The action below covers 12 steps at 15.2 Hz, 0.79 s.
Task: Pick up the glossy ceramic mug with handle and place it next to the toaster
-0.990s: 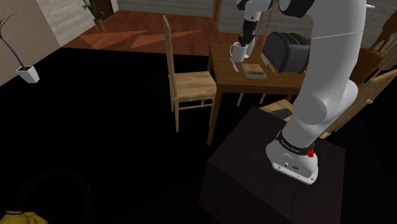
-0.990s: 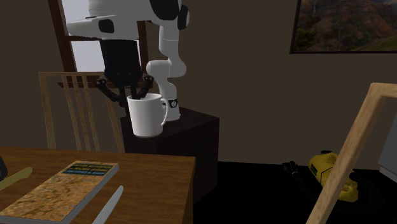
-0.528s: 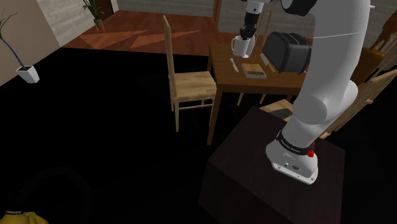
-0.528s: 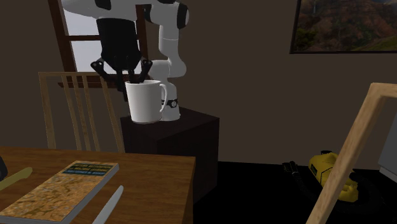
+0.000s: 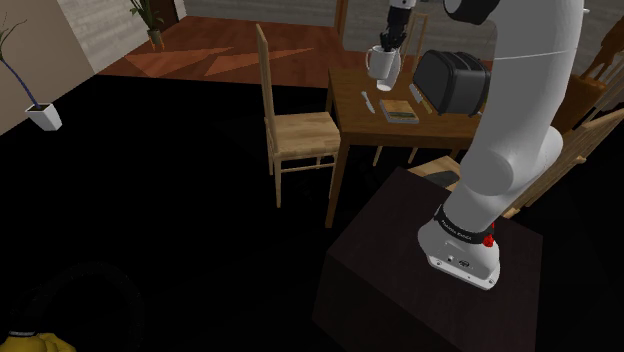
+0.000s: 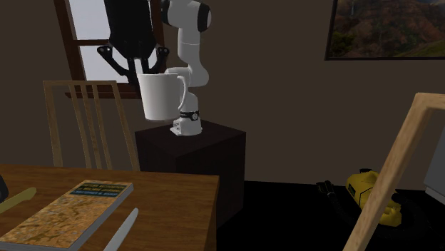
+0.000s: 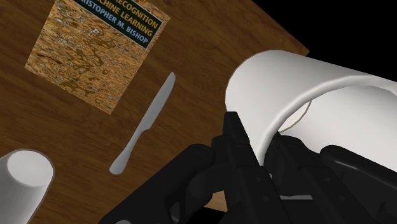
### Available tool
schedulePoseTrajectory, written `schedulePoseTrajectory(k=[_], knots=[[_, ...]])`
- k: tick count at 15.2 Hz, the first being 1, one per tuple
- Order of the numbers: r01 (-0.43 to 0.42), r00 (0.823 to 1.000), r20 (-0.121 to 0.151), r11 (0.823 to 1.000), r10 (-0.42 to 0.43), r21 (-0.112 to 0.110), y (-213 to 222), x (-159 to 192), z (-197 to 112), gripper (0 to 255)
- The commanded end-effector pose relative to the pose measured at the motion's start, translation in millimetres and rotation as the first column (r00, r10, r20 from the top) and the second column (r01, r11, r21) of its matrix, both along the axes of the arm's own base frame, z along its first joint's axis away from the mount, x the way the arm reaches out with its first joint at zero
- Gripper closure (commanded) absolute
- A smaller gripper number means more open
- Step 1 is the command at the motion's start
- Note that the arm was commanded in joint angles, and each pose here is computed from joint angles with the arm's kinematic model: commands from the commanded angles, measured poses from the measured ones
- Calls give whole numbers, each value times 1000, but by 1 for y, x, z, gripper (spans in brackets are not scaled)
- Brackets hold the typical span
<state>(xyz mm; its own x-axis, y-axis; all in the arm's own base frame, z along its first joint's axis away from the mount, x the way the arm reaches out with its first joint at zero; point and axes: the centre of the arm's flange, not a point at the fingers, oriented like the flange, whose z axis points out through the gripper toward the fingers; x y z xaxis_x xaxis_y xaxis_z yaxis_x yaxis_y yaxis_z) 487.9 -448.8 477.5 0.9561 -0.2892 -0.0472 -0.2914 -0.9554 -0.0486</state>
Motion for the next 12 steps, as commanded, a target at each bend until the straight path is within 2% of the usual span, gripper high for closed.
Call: schedulePoseTrajectory(k=[1, 12], knots=[[0, 1000, 0, 1000, 0, 0, 0, 0, 12, 255], [0, 1000, 0, 1000, 0, 0, 0, 0, 70, 255]])
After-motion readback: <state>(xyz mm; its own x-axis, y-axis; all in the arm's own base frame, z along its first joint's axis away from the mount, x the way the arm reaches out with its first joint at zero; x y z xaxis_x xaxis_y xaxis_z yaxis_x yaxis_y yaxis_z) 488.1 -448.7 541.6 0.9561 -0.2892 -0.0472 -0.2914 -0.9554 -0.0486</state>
